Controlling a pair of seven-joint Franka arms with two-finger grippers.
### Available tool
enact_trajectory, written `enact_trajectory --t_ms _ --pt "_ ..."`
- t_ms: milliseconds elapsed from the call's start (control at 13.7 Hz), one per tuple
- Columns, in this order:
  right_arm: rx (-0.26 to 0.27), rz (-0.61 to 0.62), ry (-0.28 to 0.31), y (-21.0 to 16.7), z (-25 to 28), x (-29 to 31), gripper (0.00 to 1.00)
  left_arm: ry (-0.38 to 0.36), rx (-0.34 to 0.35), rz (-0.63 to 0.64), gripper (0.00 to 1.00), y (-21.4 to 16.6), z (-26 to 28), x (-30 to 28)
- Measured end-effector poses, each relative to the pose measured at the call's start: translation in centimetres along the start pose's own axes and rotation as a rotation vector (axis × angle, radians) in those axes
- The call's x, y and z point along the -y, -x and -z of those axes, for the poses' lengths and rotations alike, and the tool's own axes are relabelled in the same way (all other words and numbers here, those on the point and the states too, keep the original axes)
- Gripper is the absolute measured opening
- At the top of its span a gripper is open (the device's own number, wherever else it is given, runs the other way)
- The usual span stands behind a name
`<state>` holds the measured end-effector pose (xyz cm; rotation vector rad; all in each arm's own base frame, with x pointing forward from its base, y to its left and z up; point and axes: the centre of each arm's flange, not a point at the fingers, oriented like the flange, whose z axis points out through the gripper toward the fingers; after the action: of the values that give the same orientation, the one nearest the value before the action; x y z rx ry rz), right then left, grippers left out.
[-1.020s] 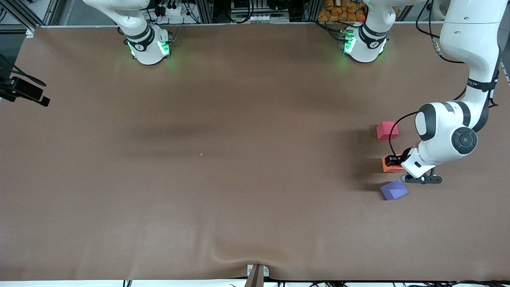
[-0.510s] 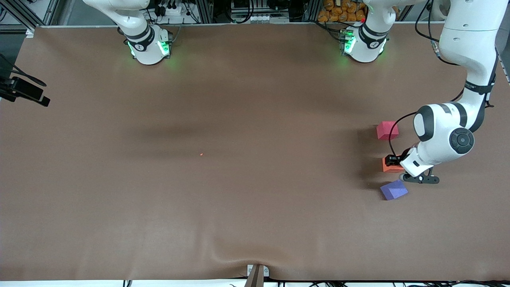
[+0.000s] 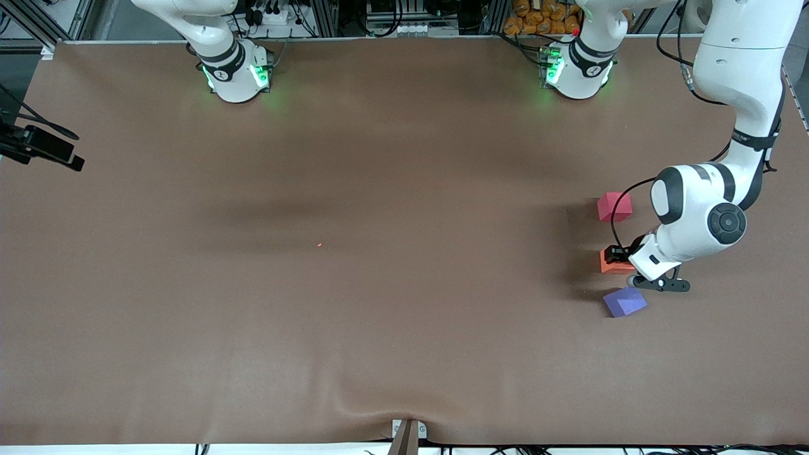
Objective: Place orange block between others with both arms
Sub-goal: 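Lower the orange cube between the pink and purple cubes, open the left gripper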
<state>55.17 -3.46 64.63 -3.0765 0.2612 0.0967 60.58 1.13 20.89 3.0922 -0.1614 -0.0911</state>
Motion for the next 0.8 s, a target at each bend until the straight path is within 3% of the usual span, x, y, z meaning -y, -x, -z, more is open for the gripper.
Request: enact_trajectory --t_ms 510,583,802 --pt "0.001 0.023 0.007 0.1 -0.1 1.2 1.0 0.002 0.004 0.015 0.56 0.3 -0.2 0.8" --pt "0.0 0.032 0.019 0.2 -0.1 1.7 1.0 0.002 0.004 0.018 0.61 0.3 -0.2 1.1" --pt "0.002 0.037 0.028 0.3 -0.2 1.9 1.0 0.003 0.003 0.023 0.94 0.3 -0.2 1.3"
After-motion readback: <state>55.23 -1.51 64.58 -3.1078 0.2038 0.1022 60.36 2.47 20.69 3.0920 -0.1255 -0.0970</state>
